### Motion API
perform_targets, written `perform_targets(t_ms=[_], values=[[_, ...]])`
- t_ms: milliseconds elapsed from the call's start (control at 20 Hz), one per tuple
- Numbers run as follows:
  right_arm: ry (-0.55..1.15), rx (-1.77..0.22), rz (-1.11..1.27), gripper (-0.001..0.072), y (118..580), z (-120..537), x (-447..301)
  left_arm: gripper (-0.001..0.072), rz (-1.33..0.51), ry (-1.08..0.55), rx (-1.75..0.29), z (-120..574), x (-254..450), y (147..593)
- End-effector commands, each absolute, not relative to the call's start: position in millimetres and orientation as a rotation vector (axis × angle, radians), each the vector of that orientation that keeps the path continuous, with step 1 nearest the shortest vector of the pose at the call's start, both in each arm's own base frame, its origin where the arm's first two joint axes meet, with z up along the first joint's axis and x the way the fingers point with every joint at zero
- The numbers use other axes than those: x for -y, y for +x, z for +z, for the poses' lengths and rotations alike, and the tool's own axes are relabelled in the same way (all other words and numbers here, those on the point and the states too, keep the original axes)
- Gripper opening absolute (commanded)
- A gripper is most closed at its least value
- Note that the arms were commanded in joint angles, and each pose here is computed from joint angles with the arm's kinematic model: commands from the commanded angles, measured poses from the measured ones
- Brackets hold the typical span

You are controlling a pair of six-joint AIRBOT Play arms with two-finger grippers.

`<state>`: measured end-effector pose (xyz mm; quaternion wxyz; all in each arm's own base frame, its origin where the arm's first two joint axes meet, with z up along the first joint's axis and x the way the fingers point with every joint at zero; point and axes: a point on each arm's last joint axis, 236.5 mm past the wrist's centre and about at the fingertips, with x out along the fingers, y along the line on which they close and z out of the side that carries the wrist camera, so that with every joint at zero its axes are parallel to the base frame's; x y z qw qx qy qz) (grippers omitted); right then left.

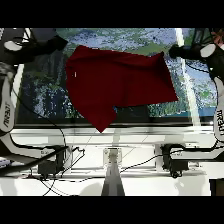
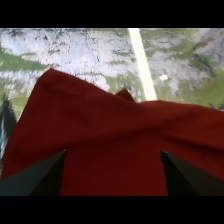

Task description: Fold the clothes and pants, and hang the long-sleeved shirts on hangers.

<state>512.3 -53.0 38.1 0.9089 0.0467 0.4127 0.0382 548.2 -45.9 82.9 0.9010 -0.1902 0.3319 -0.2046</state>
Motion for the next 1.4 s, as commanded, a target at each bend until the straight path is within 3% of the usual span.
perform_targets(t_ms=[0,200,300,450,700,1000,1200,1250,1350], values=[[0.223,-1.108,0.017,0.0442,446.6,2.0,108.8,0.0575,-0.397,-0.319,-0.849,78.9,2.3,498.9],[0.51,-1.438,0.042,0.0443,352.0,-37.8,134.5,0.0553,-0.266,-0.283,-1.171,40.2,-37.5,433.4],[0.649,-1.52,0.085,0.0443,327.9,-50.7,128.5,0.0553,-0.236,-0.319,-1.189,38.4,-42.6,429.6],[0.7,-1.573,0.099,0.0443,310.9,-76.0,126.8,0.0553,-0.214,-0.373,-1.224,37.1,-39.2,421.4],[0.752,-1.584,0.182,0.0439,304.1,-112.6,105.7,0.0552,-0.211,-0.426,-1.318,11.0,-17.9,351.8],[0.836,-1.447,0.214,0.0399,336.8,-114.1,95.6,0.0552,-0.209,-0.468,-1.347,-7.3,19.2,256.5],[0.846,-1.48,0.259,0.0374,328.2,-109.4,87.8,0.0552,-0.189,-0.536,-1.423,-36.2,33.7,220.5],[0.848,-1.491,0.278,0.0323,325.2,-107.5,84.9,0.0548,-0.193,-0.562,-1.435,-42.8,38.4,216.1],[0.849,-1.505,0.307,0.0302,321.0,-104.5,80.8,0.0546,-0.195,-0.638,-1.408,-51.4,49.3,218.9]])
